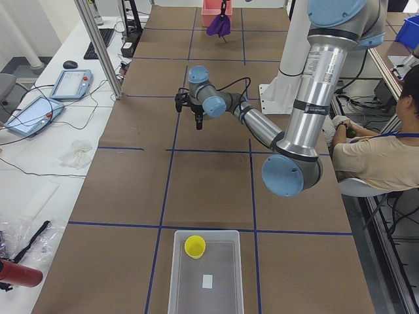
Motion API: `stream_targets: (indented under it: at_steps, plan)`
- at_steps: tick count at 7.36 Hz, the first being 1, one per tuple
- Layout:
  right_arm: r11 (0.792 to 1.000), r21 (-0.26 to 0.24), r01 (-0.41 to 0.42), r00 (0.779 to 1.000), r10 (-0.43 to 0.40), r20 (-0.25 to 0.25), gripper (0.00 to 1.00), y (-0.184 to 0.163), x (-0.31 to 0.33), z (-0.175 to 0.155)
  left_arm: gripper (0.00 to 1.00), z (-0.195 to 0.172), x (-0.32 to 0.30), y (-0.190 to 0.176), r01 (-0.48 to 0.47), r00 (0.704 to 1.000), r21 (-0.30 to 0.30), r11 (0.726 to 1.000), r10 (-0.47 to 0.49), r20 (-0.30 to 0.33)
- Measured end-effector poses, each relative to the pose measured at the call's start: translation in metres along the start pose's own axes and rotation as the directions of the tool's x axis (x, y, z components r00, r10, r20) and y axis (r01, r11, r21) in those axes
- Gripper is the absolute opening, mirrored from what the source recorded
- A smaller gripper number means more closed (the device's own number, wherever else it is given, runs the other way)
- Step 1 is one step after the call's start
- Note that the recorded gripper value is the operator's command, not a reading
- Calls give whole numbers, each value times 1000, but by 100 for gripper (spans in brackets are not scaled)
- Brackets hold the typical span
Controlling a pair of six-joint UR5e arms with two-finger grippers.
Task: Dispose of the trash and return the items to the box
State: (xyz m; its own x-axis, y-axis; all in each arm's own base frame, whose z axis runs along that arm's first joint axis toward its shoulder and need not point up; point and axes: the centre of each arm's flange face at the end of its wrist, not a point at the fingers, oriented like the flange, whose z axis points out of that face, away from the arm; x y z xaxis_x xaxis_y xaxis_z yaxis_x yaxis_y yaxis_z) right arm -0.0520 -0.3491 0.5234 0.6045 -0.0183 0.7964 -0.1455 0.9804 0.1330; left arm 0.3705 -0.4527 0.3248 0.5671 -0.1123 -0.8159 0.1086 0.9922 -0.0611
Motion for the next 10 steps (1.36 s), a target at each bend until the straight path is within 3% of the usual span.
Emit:
stream_targets:
  at_steps: [2,4,7,8,9,10]
  plan:
    - [996,43,82,990,-76,-120,0,-29,70,-59,87,40,70,20,53,999,-29,998,-53,-8]
    - [987,5,163,968,-159,-195,0,-62,130,-118,87,64,86,24,68,998,-24,997,-68,19]
    - [974,-51,220,953,-226,-201,0,-64,202,-133,86,90,99,18,69,997,-22,997,-67,49]
    - [972,-63,225,952,-233,-196,0,-58,219,-131,83,93,104,16,67,997,-23,998,-65,51]
    - [970,-78,232,952,-243,-187,0,-53,237,-126,72,97,109,14,67,996,-24,997,-66,54]
    - [967,-95,237,952,-251,-175,0,-48,253,-118,70,102,115,11,68,996,-21,997,-67,59]
